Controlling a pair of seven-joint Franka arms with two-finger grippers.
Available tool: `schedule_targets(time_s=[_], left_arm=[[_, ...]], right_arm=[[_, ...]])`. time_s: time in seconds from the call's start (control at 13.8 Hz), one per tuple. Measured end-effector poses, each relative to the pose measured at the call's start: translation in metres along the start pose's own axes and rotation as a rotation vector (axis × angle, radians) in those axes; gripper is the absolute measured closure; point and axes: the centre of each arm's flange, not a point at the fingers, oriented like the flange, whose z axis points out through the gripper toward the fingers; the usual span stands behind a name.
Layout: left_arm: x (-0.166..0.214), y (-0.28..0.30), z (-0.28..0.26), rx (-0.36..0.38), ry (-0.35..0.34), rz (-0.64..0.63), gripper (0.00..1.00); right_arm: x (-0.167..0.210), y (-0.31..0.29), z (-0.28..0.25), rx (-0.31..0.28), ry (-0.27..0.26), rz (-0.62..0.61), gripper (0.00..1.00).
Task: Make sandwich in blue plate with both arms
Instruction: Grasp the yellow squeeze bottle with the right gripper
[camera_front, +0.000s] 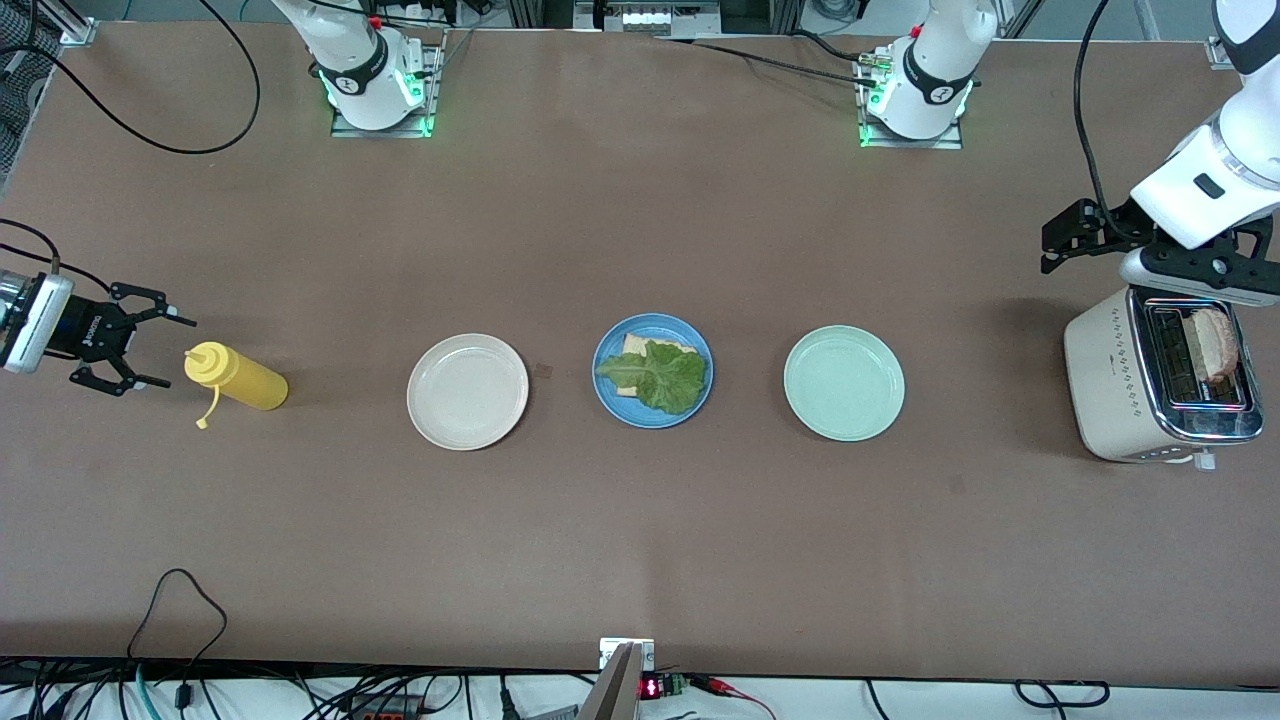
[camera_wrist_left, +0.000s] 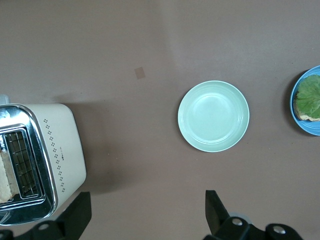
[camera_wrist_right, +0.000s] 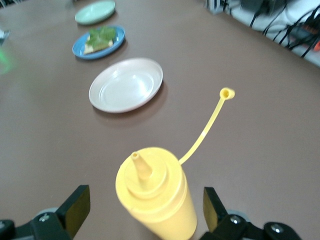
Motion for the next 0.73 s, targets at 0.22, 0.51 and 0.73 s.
schedule_targets(time_s=[0.22, 0.51, 0.73], left_arm=[[0.000, 0.000, 0.000, 0.000, 0.000, 0.000, 0.00], [0.000, 0.000, 0.000, 0.000, 0.000, 0.000, 0.00], [0.000, 0.000, 0.000, 0.000, 0.000, 0.000, 0.00]], right_arm=[[-0.032, -0.002, 0.014, -0.007, 0.072, -0.035, 0.00], [-0.061, 0.001, 0.030, -0.044, 0.166, -0.062, 0.00], [-0.076, 0.004, 0.049, -0.068, 0.237, -0.043, 0.00]])
